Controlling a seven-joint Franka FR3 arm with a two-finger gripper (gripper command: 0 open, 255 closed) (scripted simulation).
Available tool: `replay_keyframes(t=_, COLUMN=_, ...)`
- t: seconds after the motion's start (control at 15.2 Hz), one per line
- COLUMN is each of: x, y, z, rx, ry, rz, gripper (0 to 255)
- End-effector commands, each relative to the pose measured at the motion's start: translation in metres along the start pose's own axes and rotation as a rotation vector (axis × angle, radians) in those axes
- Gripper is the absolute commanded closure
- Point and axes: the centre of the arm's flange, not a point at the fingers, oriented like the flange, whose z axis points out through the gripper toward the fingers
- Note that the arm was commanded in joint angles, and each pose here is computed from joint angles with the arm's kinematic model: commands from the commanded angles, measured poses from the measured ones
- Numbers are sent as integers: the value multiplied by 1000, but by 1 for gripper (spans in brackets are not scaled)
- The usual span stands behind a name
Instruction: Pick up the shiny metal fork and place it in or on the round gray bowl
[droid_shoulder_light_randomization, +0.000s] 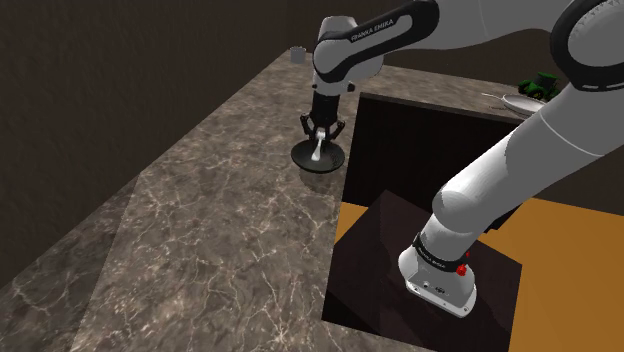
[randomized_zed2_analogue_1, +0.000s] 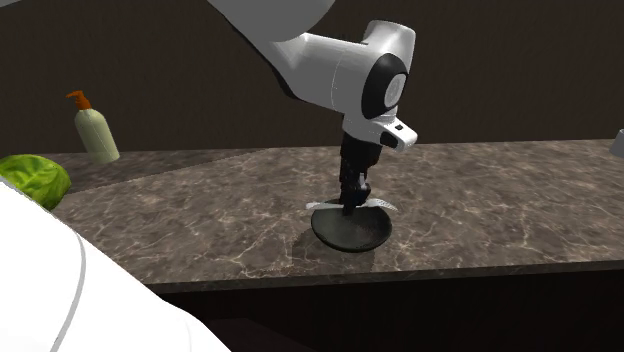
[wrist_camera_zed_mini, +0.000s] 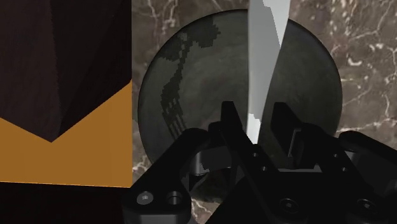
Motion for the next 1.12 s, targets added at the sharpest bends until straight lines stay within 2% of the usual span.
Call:
replay_keyframes(t=0.0, x=2, y=1, z=14, rx=1, ry=1, rz=0, gripper=255)
replay_keyframes(t=0.53, x=2, y=1, z=14, rx=1, ry=1, rz=0, gripper=255)
replay_keyframes(t=0.59, x=2, y=1, z=14, rx=1, ry=1, rz=0, gripper=0)
replay_keyframes(t=0.92, x=2, y=1, z=14, rx=1, ry=1, rz=0, gripper=0)
replay_keyframes(t=1.06, x=2, y=1, z=-13, rx=1, ry=1, rz=0, gripper=0)
